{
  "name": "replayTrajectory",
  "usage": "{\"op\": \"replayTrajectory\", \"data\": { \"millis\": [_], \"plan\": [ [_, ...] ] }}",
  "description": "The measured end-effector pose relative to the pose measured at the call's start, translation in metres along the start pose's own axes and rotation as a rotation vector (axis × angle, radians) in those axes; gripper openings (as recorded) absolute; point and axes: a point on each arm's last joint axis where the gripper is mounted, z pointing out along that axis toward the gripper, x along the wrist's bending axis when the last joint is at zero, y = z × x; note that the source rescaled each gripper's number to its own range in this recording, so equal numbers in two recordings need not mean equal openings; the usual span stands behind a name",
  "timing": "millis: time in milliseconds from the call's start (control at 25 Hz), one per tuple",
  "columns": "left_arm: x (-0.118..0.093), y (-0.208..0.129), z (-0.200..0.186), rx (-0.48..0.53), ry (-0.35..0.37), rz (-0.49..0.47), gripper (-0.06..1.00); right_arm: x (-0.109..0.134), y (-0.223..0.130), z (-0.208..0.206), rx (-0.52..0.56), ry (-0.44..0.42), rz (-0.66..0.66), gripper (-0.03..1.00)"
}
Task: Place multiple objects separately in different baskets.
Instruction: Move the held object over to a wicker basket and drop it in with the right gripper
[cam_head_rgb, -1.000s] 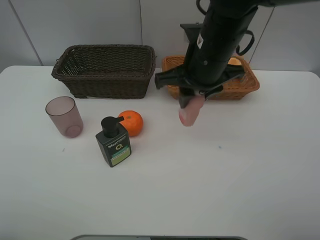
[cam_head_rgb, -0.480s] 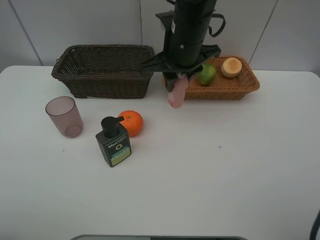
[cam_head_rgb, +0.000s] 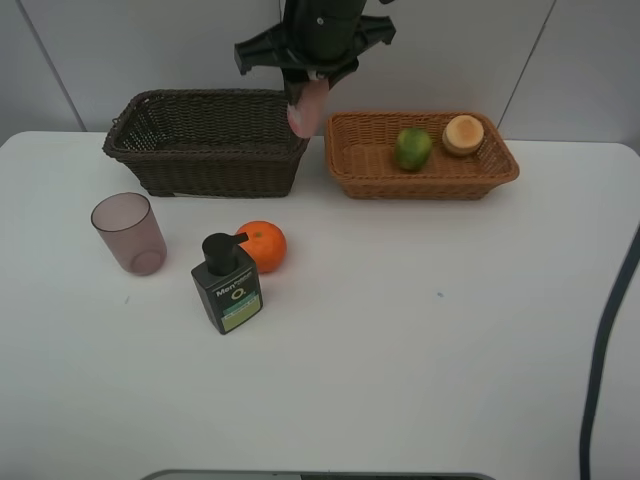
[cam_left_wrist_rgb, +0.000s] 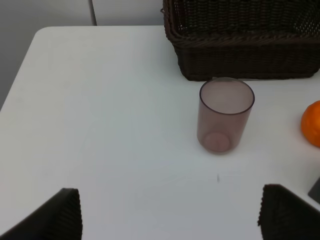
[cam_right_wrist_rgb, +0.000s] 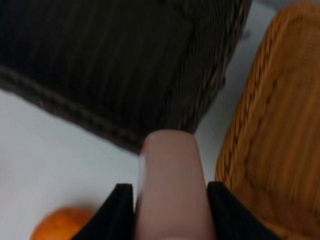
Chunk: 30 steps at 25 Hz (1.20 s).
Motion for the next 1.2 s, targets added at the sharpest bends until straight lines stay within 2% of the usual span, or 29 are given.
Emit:
{"op": "replayTrajectory", "data": {
  "millis": [160, 320, 680, 1040, 1080, 1120, 1200],
  "plan": [
    [0.0, 0.0, 0.0, 0.0, 0.0, 0.0, 0.91, 0.008, 0.02, 0.014, -0.156, 0.034, -0.011, 0.01],
    [0.0, 0.0, 0.0, 0.0, 0.0, 0.0, 0.91, 0.018, 0.025, 0.044, -0.255, 0.081, -0.028, 0.01],
    [0.0, 0.0, 0.0, 0.0, 0.0, 0.0, 0.91, 0.019, 0.014, 0.117, -0.3, 0.11, -0.034, 0.01],
    [0.0, 0.0, 0.0, 0.0, 0.0, 0.0, 0.91, 0.01, 0.01, 0.14, -0.309, 0.105, -0.026, 0.01],
    [0.0, 0.0, 0.0, 0.0, 0.0, 0.0, 0.91, 0.01, 0.01, 0.14, -0.309, 0.105, -0.026, 0.06],
    [0.0, 0.0, 0.0, 0.0, 0.0, 0.0, 0.91, 0.01, 0.01, 0.14, -0.309, 0.105, -0.026, 0.17],
    [0.0, 0.0, 0.0, 0.0, 0.0, 0.0, 0.91, 0.01, 0.01, 0.14, -0.31, 0.106, -0.026, 0.46]
  ]
}}
